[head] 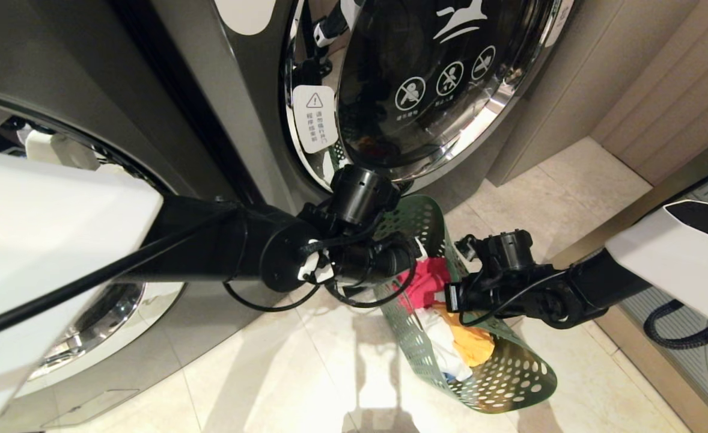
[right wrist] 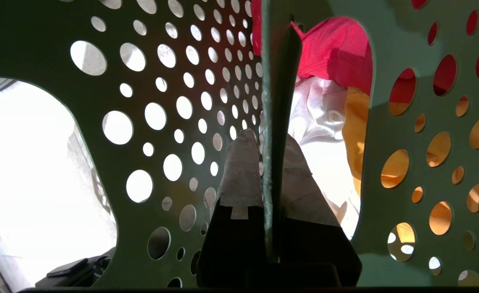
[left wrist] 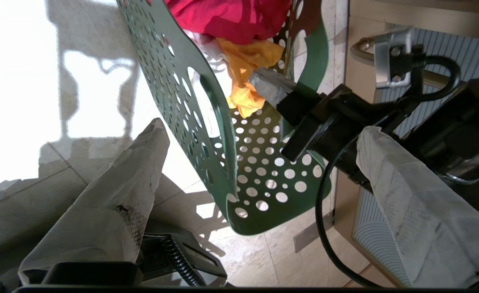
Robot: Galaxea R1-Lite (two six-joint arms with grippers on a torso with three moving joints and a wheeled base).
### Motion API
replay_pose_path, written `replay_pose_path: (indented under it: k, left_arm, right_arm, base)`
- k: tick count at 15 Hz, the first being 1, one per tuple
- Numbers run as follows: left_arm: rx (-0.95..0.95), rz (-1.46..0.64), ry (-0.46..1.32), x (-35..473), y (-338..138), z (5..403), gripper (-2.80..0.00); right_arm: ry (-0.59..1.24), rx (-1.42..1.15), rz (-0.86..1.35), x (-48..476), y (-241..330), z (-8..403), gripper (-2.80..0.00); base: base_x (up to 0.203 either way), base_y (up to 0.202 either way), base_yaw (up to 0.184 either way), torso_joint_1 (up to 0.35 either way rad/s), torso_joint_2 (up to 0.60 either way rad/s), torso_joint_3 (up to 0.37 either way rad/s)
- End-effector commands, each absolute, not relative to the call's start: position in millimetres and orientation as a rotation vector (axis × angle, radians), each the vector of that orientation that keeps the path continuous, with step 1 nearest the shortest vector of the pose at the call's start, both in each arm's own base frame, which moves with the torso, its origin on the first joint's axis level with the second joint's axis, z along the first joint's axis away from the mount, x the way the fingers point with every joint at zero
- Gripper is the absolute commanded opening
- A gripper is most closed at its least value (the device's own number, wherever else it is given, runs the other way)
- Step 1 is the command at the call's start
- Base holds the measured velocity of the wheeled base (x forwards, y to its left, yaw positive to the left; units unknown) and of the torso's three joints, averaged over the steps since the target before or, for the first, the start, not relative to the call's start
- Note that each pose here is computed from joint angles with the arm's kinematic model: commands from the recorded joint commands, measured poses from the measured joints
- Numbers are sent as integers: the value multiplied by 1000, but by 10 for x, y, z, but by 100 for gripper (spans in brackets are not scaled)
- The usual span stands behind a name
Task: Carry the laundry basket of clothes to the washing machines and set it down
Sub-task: Pick up the clothes basket and put it beside the washing machine
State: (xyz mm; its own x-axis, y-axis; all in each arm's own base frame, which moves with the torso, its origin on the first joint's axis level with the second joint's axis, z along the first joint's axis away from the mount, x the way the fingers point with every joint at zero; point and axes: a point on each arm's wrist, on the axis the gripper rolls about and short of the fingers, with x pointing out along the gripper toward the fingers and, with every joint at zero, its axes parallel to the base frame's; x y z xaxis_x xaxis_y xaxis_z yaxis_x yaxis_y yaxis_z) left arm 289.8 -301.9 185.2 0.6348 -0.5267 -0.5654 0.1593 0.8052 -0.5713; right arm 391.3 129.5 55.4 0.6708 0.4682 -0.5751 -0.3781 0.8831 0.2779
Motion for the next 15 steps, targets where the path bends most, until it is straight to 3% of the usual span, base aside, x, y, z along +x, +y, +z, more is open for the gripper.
replay_pose_path:
  k: [1, 2, 3, 11, 15]
  left_arm:
    - [-513, -411, 792, 2883, -3005, 1874, 0]
    - [-513, -412, 791, 2881, -3003, 1879, 0]
    - [-514, -412, 790, 2882, -3004, 1881, 0]
    - [-536, -415, 783, 2795, -2914, 2015, 0]
    - [-541, -406, 784, 2805, -2888, 2015, 0]
  right_arm:
    - [685, 139, 481, 3913, 1304, 553, -280]
    - [690, 136, 479, 3904, 1294, 553, -280]
    - [693, 129, 482, 3897, 1292, 544, 0]
    - [716, 95, 377, 3759, 1223, 635, 0]
    - [675, 105, 337, 3592, 1023, 993, 0]
  base:
    - [0, 0, 0, 0, 0, 0]
    - [0, 0, 0, 0, 0, 0]
    - [0, 0, 0, 0, 0, 0]
    - [0, 0, 0, 0, 0, 0]
    - [0, 0, 0, 0, 0, 0]
